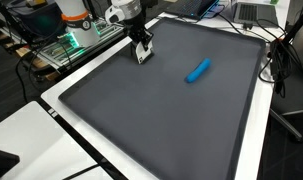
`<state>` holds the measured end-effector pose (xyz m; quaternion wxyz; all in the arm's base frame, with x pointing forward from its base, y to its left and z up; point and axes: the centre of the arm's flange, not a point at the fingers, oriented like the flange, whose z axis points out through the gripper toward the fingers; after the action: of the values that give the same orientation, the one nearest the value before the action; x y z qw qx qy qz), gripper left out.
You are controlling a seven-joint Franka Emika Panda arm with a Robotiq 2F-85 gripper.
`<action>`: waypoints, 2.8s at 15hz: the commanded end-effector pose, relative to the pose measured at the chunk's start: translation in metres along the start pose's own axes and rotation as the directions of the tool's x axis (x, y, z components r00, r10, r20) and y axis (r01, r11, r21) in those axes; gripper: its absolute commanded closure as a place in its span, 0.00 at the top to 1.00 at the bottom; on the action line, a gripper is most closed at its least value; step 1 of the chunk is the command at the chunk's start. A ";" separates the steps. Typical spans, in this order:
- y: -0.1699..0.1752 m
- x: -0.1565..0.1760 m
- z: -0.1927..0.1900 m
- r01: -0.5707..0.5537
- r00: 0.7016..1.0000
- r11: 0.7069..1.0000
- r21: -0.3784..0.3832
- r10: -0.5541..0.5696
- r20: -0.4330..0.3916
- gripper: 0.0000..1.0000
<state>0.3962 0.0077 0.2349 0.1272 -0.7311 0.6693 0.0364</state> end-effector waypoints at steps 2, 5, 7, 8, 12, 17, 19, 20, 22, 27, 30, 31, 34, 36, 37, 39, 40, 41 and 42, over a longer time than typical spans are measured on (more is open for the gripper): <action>0.005 -0.003 -0.021 0.007 0.999 0.999 0.052 -0.009 0.035 0.01; -0.015 -0.011 -0.048 0.048 0.997 0.997 0.065 -0.051 0.053 0.01; -0.036 -0.021 -0.065 0.103 0.992 0.994 0.039 -0.106 0.066 0.01; -0.047 -0.027 -0.074 0.142 0.987 0.990 0.023 -0.144 0.071 0.01; -0.108 -0.057 -0.104 0.357 0.933 0.929 -0.094 -0.350 0.078 0.01; -0.179 -0.105 -0.122 0.567 0.823 0.798 -0.204 -0.557 0.111 0.01; -0.201 -0.123 -0.118 0.641 0.766 0.733 -0.226 -0.629 0.134 0.01; -0.211 -0.130 -0.114 0.673 0.737 0.698 -0.243 -0.660 0.143 0.01; -0.227 -0.139 -0.104 0.733 0.674 0.622 -0.275 -0.719 0.168 0.01; -0.203 -0.135 -0.107 0.686 0.725 0.689 -0.232 -0.673 0.146 0.04; -0.203 -0.135 -0.111 0.686 0.725 0.691 -0.228 -0.674 0.141 0.04; -0.203 -0.135 -0.111 0.686 0.725 0.691 -0.227 -0.674 0.141 0.01; -0.224 -0.134 -0.102 0.791 0.607 0.577 -0.205 -0.780 0.151 0.01; -0.238 -0.135 -0.093 0.852 0.511 0.476 -0.218 -0.846 0.152 0.01; -0.243 -0.135 -0.090 0.879 0.462 0.426 -0.212 -0.872 0.162 0.01; -0.254 -0.133 -0.081 0.919 0.366 0.326 -0.223 -0.916 0.168 0.01; -0.260 -0.132 -0.077 0.935 0.315 0.275 -0.223 -0.934 0.169 0.01; -0.265 -0.132 -0.072 0.947 0.265 0.224 -0.229 -0.949 0.170 0.01; -0.270 -0.131 -0.067 0.955 0.223 0.180 -0.234 -0.960 0.171 0.01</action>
<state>0.6166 0.1358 0.3777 0.0258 -0.9910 0.1178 0.0588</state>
